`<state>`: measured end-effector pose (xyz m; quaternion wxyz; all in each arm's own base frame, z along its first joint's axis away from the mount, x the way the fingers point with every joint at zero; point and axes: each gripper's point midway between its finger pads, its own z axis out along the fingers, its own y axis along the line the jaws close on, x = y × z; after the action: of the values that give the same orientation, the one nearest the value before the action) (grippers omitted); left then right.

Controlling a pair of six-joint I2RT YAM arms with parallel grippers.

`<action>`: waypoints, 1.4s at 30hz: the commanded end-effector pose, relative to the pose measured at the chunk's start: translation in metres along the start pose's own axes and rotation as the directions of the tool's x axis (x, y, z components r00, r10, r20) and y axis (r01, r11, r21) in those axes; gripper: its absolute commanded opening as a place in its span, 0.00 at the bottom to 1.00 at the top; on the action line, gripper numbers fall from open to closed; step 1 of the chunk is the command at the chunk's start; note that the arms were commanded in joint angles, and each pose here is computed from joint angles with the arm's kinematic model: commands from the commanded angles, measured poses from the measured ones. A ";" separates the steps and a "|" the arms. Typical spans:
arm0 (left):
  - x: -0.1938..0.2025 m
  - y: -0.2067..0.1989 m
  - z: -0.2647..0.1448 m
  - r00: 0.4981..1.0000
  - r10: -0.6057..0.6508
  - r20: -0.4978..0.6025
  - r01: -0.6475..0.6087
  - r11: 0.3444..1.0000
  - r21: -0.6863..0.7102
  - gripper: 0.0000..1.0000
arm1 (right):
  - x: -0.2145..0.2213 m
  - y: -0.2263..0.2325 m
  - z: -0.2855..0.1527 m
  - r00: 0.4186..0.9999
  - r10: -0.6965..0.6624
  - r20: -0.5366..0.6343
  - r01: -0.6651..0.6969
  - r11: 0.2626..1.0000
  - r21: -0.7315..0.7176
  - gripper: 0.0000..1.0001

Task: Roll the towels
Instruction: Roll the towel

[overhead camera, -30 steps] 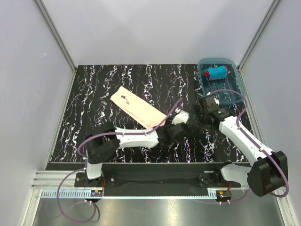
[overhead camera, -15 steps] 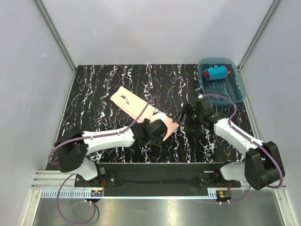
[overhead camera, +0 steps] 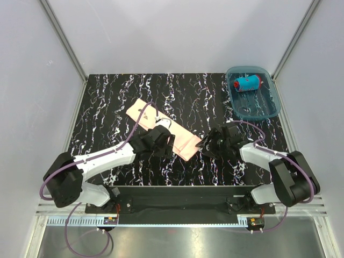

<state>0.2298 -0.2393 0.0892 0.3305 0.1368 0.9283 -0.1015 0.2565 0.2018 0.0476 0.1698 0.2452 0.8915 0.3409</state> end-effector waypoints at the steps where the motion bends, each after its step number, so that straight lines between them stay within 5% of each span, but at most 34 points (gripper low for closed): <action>1: -0.020 -0.012 -0.004 0.997 -0.003 0.074 -0.004 0.995 0.097 0.72 | -0.008 0.017 0.010 0.999 0.001 0.036 0.002 0.997 -0.079 0.70; 10: -0.031 -0.025 0.006 0.994 0.006 0.112 -0.023 0.989 0.146 0.71 | 0.008 0.002 0.040 1.000 0.006 0.001 -0.006 0.999 -0.042 0.56; 18: -0.031 -0.028 0.008 0.994 0.019 0.106 -0.035 0.987 0.156 0.71 | 0.009 -0.007 0.043 1.000 0.003 0.010 -0.002 1.000 -0.027 0.21; 22: -0.031 -0.041 0.006 0.992 0.023 0.124 -0.051 0.973 0.224 0.70 | 0.009 -0.007 0.031 1.000 -0.019 0.011 0.019 1.000 0.003 0.13; 28: -0.026 -0.077 0.006 0.976 0.079 0.201 -0.137 0.947 0.291 0.70 | 0.000 -0.010 -0.005 0.993 -0.113 0.031 0.107 0.983 0.150 0.08; 35: -0.029 -0.141 -0.048 0.918 -0.040 0.394 -0.213 0.788 0.577 0.70 | -0.011 -0.013 -0.053 0.971 -0.238 -0.009 0.227 0.914 0.335 0.00; 42: -0.027 -0.147 -0.046 0.891 -0.047 0.452 -0.224 0.820 0.526 0.81 | -0.010 -0.018 -0.062 0.950 -0.271 -0.153 0.311 0.847 0.432 0.00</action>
<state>0.1633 -0.3549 0.1122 0.4130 0.2746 0.7933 -0.3531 0.2533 0.1699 0.0927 0.1737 0.1584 0.9576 0.1664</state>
